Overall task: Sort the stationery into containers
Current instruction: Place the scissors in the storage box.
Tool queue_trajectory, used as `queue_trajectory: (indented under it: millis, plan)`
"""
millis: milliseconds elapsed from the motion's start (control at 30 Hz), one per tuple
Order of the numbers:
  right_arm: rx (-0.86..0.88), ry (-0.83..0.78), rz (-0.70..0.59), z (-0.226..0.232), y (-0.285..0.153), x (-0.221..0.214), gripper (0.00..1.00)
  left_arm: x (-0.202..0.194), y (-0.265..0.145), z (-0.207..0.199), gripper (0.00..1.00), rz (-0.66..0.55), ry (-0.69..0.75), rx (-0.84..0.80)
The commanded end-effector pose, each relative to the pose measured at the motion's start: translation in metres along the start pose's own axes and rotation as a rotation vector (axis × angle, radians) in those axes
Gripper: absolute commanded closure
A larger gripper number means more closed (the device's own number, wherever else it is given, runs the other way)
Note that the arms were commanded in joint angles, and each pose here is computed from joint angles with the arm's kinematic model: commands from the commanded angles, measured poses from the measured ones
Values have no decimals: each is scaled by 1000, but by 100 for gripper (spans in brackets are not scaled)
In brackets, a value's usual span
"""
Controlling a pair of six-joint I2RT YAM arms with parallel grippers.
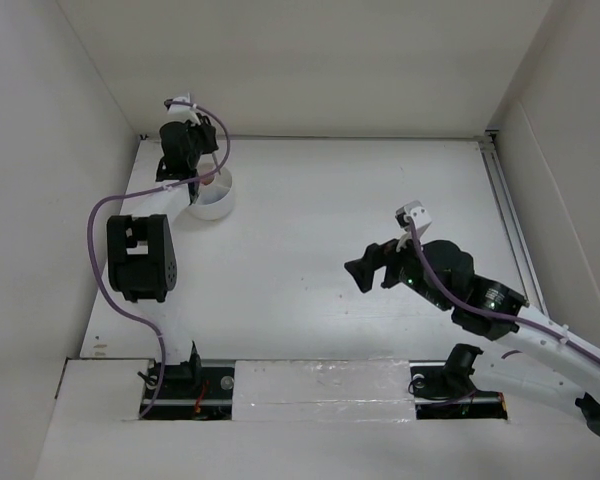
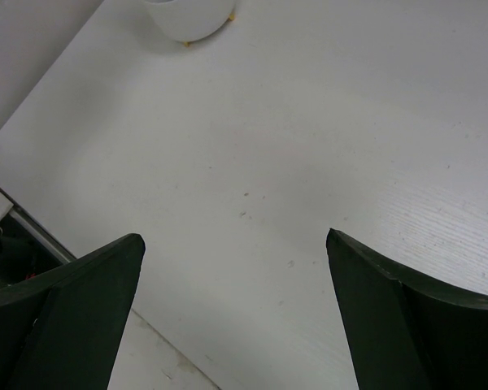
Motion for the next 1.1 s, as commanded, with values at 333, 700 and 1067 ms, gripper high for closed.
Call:
queue_trajectory:
  millis: [333,700,1067]
  plan:
    - [24,37,-43,2,-5,7,0,6,5,-3,100,-64,15,-1]
    - [39,40,-50,1,-16,7,0,-14,11,-14,100,-5,17,-6]
    - [44,43,-59,0,-21,9,0,-18,10,-10,100,23,14,21]
Point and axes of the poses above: each gripper's point midway between its finger pads, its own y axis out along the fingers, its own z axis along the line the jaws close on, x = y × z, the point moved 4 cm from there along -y, back along the fingers, and after that the axes turned 9 degrees about y, right-handed, at the moved point
